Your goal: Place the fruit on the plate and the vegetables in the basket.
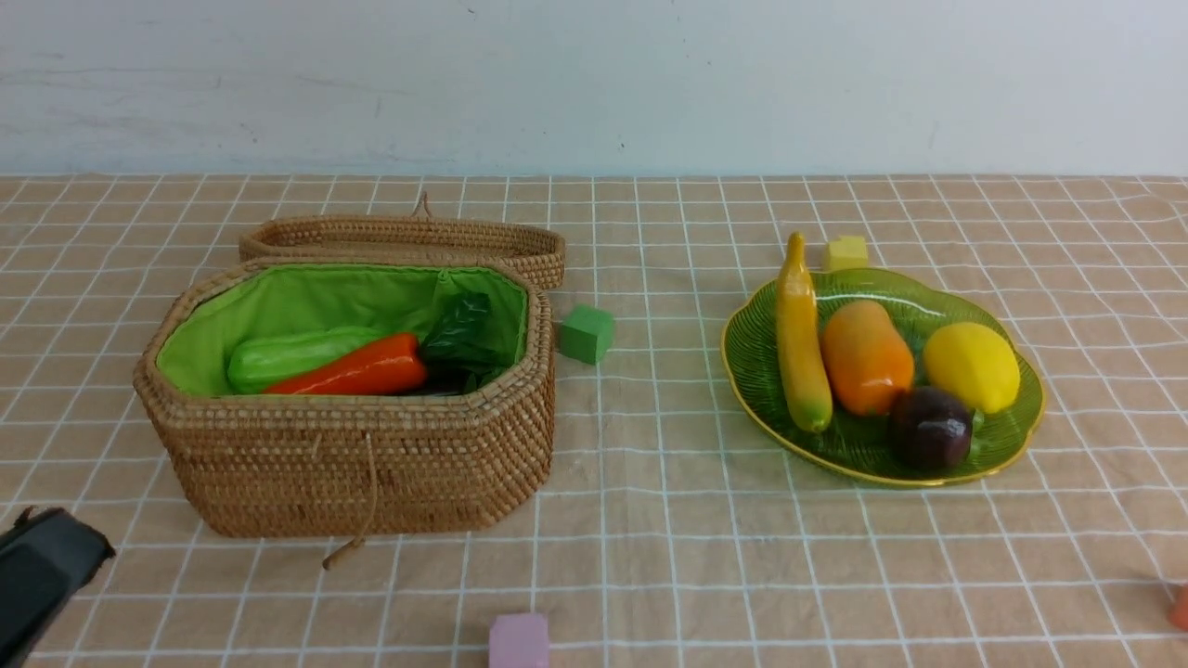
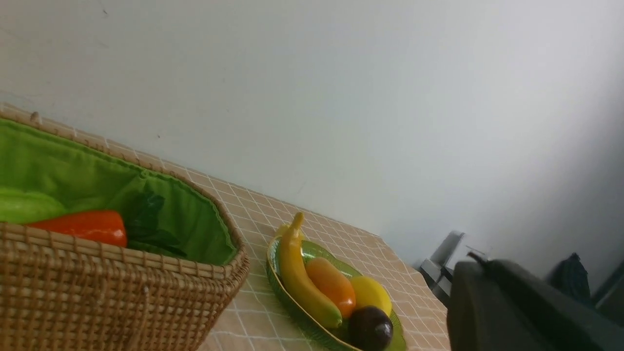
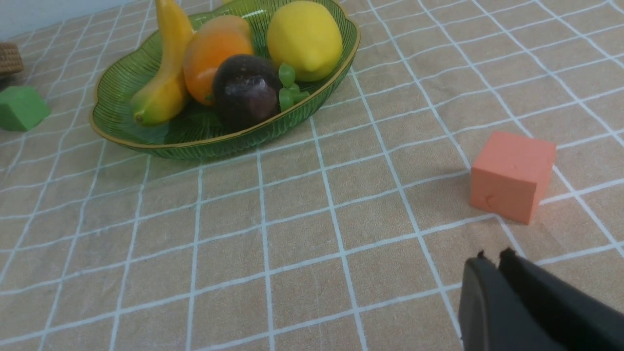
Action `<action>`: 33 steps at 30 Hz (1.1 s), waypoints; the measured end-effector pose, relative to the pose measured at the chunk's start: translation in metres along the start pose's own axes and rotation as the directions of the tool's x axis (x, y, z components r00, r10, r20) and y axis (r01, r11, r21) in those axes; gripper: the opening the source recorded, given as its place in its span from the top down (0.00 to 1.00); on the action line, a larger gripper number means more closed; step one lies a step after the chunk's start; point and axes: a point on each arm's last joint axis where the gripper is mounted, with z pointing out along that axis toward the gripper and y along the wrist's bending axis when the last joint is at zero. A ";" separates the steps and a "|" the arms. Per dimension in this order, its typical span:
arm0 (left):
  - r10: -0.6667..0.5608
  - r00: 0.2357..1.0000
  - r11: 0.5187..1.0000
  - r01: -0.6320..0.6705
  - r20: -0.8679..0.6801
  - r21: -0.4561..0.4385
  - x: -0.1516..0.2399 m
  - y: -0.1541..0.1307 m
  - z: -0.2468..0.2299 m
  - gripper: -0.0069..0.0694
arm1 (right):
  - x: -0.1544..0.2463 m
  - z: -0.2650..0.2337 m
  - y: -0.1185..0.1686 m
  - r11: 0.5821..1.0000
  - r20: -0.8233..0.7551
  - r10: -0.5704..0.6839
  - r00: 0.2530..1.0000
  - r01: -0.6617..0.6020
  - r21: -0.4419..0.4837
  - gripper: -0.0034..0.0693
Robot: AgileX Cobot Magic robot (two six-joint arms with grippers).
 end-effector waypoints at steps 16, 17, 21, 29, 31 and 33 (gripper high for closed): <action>0.493 0.870 0.867 -0.493 -0.014 -0.081 0.009 0.007 -0.001 0.93 | 0.000 0.000 0.000 1.000 0.000 0.001 1.000 -0.001 0.000 0.86; 0.495 0.868 0.860 -0.496 -0.043 -0.122 0.014 0.014 -0.002 0.93 | 0.000 0.000 0.000 1.000 0.001 0.001 1.000 -0.001 0.000 0.86; 0.456 0.883 0.850 -0.469 -0.110 -0.240 0.042 0.041 -0.014 0.93 | 0.000 0.000 0.000 1.000 0.001 0.001 1.000 -0.001 0.000 0.85; 0.317 0.877 0.840 -0.437 -0.362 -0.323 0.068 0.060 -0.025 0.93 | 0.000 0.000 0.000 1.000 0.001 0.003 1.000 -0.003 -0.001 0.84; 0.304 0.873 0.838 -0.436 -0.382 -0.329 0.070 0.062 -0.026 0.93 | 0.000 0.000 0.000 1.000 0.001 0.003 1.000 -0.003 -0.001 0.84; 0.303 0.873 0.838 -0.436 -0.383 -0.329 0.070 0.062 -0.026 0.93 | 0.000 0.000 0.000 1.000 0.001 0.003 1.000 -0.003 -0.001 0.84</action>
